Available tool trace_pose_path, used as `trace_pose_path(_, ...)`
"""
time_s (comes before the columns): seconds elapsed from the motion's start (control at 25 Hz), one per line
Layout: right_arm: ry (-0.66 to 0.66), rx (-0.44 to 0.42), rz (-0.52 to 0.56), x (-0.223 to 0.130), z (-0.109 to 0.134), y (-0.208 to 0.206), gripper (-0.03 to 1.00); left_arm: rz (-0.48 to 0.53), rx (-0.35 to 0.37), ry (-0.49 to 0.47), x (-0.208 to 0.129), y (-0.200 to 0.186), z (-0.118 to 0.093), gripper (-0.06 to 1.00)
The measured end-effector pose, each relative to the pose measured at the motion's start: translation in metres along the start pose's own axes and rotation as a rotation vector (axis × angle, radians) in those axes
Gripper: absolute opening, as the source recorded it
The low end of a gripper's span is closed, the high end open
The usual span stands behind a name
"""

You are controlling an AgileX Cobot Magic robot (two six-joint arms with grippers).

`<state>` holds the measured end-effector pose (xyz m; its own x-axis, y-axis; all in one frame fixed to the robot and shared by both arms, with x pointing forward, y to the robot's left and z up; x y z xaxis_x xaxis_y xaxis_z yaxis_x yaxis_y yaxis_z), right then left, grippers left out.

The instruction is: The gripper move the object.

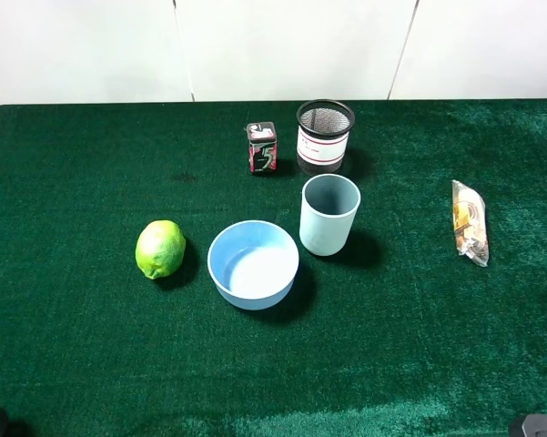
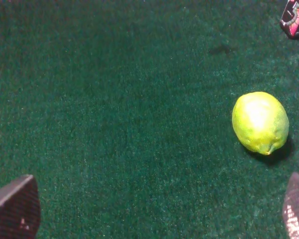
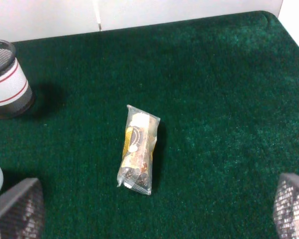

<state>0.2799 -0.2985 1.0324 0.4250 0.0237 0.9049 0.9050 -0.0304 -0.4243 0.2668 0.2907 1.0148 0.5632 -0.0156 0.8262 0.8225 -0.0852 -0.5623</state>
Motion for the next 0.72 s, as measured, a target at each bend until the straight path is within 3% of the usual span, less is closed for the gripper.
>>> trace_pose_path(0.72,0.000,0.000,0.000,0.0000,0.0000,0.0000,0.69,0.000,0.000,0.000,0.0000,0.0000,0.0000,0.99)
Point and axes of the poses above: a point on each arm's last joint axis where the gripper is mounted, y pointing out along that axis toward the gripper, z along the wrist's bending axis when the last joint is at zero, x = y × z, the point moved 5 cm from there along y, pointing out along that axis toward the gripper, and after that the axes turned 4 degrees about -y, right-handed, at the moved point
